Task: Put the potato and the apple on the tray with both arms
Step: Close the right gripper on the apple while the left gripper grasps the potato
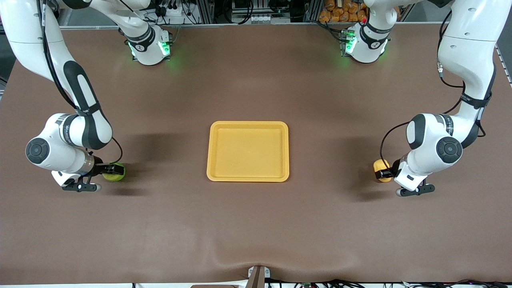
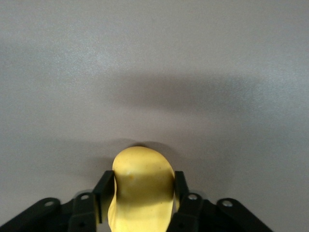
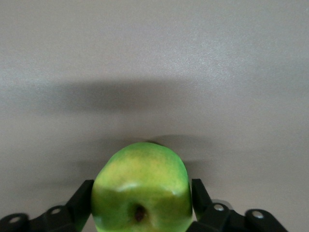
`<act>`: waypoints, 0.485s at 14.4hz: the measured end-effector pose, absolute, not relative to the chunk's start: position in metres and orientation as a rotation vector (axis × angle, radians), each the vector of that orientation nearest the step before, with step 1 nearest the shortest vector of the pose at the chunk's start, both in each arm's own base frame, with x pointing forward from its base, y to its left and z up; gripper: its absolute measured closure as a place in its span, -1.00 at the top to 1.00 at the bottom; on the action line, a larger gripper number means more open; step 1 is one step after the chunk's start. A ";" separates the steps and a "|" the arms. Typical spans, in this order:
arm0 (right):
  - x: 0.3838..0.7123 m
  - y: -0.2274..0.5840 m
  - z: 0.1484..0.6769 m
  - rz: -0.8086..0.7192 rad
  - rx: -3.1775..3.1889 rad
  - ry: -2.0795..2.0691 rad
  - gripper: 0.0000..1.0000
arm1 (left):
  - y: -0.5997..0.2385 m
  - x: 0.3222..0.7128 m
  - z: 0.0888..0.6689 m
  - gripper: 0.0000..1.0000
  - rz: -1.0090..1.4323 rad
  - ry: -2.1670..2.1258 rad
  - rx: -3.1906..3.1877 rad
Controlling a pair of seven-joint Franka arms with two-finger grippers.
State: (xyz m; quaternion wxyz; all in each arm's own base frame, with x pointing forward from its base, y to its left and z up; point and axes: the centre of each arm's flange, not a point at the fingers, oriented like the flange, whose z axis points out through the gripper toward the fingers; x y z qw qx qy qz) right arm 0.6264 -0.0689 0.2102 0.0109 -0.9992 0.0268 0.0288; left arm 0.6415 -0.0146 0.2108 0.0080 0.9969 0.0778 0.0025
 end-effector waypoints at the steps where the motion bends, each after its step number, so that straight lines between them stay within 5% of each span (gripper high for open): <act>1: 0.627 -0.069 0.211 0.087 -3.110 0.096 0.61 | -0.015 0.642 0.211 -0.04 0.008 0.242 3.116; 7: 0.628 -0.068 0.211 0.082 -3.099 0.111 0.61 | -0.020 0.647 0.221 -0.04 0.045 0.231 3.111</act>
